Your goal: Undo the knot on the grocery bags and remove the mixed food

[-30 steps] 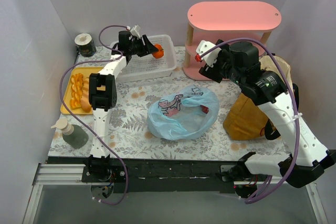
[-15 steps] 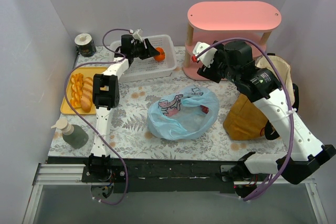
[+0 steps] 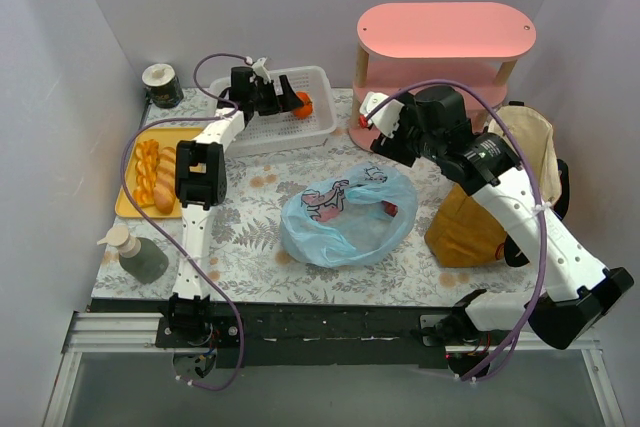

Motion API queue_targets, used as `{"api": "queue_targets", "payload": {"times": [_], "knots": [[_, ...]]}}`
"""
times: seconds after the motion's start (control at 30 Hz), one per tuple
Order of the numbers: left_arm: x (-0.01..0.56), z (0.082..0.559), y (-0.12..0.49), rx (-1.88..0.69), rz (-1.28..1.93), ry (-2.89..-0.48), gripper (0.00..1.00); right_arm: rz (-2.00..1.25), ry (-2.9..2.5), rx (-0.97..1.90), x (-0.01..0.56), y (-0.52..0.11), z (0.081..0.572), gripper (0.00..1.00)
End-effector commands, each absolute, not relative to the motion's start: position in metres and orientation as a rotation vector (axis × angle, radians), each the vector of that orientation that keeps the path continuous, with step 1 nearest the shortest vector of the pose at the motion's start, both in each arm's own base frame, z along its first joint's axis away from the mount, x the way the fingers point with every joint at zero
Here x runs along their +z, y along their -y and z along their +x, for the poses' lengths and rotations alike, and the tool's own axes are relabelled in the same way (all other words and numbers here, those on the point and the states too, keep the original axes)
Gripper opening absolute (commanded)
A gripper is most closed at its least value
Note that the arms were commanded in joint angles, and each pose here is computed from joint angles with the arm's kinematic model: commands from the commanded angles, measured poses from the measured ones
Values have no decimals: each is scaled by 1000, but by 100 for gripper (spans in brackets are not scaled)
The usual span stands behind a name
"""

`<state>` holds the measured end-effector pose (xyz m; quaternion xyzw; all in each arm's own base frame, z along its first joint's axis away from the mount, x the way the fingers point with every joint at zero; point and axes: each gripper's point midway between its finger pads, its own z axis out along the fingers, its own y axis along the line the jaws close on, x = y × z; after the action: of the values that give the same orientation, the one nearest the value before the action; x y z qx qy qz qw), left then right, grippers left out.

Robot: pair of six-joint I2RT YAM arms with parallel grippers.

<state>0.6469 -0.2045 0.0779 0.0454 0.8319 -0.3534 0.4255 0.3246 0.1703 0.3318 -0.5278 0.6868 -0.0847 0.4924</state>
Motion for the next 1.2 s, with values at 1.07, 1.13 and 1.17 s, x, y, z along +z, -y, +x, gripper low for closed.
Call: {"api": "queue_targets", "payload": {"times": [1.07,1.13,1.17], "knots": [[275,251,271,-859,1058,-1702,98,-2103,-1525,313,189,-248,173,3],[263,253,268,-833,1054,-1731,98,-2072,-1545,249,184,-244,182,3],[251,253,268,-825,1059,-1754,98,-2073,-1570,224,175,-240,183,2]]}}
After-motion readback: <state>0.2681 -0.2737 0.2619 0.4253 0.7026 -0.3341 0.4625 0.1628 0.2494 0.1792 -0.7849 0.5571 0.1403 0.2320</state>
